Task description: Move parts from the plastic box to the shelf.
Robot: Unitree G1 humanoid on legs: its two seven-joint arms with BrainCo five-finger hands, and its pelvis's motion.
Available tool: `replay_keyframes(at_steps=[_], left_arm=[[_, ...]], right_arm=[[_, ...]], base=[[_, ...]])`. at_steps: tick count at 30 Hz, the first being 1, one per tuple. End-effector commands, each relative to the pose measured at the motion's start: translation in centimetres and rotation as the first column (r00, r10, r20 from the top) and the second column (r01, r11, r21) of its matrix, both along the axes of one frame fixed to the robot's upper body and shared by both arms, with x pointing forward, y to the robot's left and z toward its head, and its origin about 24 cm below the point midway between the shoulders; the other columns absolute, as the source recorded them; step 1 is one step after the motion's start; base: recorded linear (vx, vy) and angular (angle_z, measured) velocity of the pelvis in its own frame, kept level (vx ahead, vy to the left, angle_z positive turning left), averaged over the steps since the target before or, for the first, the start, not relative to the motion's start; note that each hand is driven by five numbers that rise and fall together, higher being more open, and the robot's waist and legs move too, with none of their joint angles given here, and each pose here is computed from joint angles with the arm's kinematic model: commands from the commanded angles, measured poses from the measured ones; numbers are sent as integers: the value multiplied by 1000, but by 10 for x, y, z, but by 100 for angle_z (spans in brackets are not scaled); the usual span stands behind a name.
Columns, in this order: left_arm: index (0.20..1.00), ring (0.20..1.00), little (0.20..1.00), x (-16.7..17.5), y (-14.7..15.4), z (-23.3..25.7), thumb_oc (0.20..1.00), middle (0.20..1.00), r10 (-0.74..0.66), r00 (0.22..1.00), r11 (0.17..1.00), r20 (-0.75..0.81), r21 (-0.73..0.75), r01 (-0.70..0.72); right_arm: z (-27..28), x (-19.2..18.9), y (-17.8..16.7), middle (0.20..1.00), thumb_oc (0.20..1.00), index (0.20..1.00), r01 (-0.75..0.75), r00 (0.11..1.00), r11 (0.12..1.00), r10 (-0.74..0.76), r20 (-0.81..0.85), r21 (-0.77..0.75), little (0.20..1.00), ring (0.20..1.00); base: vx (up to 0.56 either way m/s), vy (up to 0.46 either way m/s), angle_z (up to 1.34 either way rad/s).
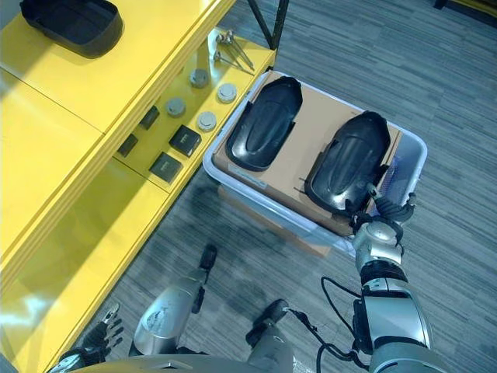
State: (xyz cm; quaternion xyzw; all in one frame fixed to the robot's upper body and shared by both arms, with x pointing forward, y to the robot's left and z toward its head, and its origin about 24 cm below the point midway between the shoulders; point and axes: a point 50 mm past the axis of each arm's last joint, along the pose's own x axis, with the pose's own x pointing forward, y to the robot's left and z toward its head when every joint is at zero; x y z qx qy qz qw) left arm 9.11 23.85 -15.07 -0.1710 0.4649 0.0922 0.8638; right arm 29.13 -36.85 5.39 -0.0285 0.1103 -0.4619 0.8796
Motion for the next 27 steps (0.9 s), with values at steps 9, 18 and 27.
replay_keyframes(at_steps=[9, 18, 27], left_arm=[[1000, 1000, 1000, 11, 23, 10, 1000, 1000, -15, 999, 999, 41, 43, 14], [1000, 1000, 1000, 17, 20, 12, 1000, 1000, -31, 997, 999, 73, 25, 29], [1000, 1000, 1000, 21, 18, 13, 1000, 1000, -34, 995, 999, 93, 21, 32]], right_arm=[[41, 3, -29, 1000, 1000, 1000, -23, 999, 997, 26, 41, -73, 1000, 1000], [51, 16, -20, 793, 793, 793, -64, 997, 997, 66, 50, -35, 793, 793], [35, 12, -20, 200, 200, 200, -82, 997, 997, 82, 1, 17, 200, 200]], base=[[-43, 15, 3], [-39, 16, 1], [0, 0, 0]])
